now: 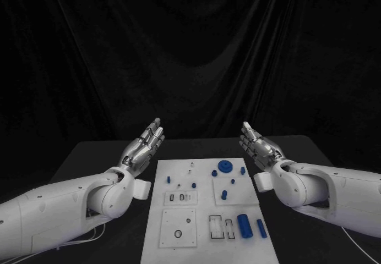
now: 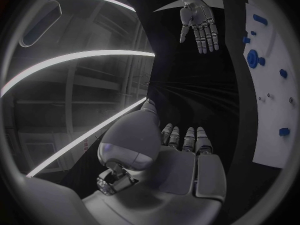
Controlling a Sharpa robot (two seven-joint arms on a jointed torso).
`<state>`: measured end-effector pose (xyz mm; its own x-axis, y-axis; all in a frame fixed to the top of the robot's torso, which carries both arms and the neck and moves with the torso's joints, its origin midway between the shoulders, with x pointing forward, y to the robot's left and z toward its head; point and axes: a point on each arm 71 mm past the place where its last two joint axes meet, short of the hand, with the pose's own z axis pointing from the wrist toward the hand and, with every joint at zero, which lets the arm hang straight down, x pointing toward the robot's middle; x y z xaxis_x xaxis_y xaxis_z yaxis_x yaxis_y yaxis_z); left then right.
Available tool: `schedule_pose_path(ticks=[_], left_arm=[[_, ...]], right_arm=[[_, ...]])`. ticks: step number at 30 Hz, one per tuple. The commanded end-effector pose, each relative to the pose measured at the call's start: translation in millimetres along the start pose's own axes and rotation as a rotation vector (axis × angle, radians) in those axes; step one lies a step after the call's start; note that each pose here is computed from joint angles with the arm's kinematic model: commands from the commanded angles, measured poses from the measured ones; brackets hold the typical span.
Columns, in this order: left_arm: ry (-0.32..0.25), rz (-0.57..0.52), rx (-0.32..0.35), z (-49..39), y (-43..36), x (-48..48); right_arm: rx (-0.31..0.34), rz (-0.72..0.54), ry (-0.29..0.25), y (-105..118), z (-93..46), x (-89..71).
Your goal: Assemble the parts on the task board
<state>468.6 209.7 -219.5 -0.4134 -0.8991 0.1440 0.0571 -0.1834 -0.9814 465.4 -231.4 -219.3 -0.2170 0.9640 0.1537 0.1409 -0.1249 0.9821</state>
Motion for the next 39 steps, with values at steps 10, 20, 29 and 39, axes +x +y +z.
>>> schedule_pose_path(ticks=[10, 20, 29, 39], left_arm=[[0.085, 0.047, 0.146, -4.5, -24.6, 0.3], [0.084, 0.066, 0.14, -11.0, -30.7, -9.6], [0.104, 0.088, 0.147, -13.6, -33.0, -12.1], [0.106, 0.089, 0.141, -16.0, -33.9, -17.4]], right_arm=[[-0.121, -0.327, 0.132, 43.9, 2.2, -3.0], [-0.141, -1.073, 0.264, 73.0, 21.3, 10.0], [-0.189, -1.673, 0.328, 71.9, 28.0, 29.4], [-0.235, -1.881, 0.323, 69.5, 32.4, 38.7]])
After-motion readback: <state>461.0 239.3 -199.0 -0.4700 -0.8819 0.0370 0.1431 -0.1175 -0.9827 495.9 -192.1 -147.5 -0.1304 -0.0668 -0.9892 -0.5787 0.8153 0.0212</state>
